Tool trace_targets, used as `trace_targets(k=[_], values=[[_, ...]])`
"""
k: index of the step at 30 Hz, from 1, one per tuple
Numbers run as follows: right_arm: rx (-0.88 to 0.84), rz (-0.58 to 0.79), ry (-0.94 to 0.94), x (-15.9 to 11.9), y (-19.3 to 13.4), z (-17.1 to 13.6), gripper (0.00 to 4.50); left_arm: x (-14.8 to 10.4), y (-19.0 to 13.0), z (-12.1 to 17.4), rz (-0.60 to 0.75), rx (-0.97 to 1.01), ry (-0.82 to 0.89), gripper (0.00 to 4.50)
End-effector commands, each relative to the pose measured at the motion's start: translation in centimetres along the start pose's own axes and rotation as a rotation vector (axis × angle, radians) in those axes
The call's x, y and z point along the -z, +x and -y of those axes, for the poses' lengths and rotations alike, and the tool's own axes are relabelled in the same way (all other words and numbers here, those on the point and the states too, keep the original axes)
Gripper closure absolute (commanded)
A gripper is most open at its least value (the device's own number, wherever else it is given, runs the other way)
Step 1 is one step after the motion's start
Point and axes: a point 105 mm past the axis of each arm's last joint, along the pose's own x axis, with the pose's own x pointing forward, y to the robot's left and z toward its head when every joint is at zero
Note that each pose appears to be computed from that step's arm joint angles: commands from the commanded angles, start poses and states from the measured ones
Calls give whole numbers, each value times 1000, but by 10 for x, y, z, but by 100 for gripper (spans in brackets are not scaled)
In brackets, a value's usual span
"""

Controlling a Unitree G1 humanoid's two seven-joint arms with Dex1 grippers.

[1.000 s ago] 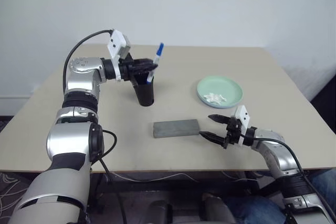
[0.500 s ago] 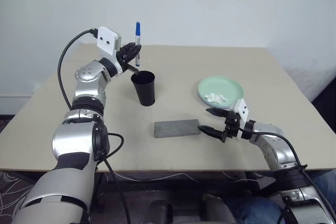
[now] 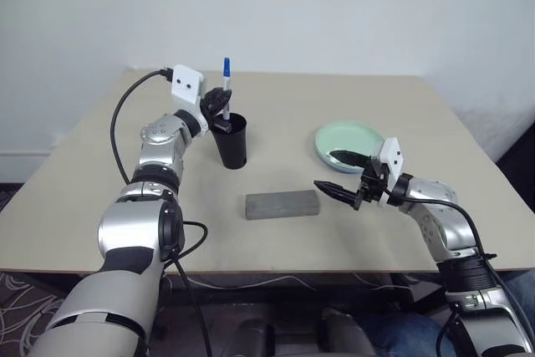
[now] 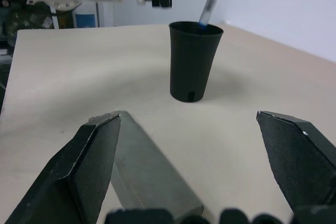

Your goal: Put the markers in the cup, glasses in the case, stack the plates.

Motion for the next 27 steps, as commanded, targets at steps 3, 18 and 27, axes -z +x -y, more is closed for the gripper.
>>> trace_targets(k=[3, 18, 27], values=[[4, 48, -56, -19, -2, 4, 0, -8, 3, 0, 24, -9, 4, 279], [-5, 45, -48, -17, 2, 2, 0, -30, 0, -10, 121, -24, -29, 67], [132, -14, -50, 7, 0, 20, 0, -35, -43, -1, 189, 285, -3, 67]])
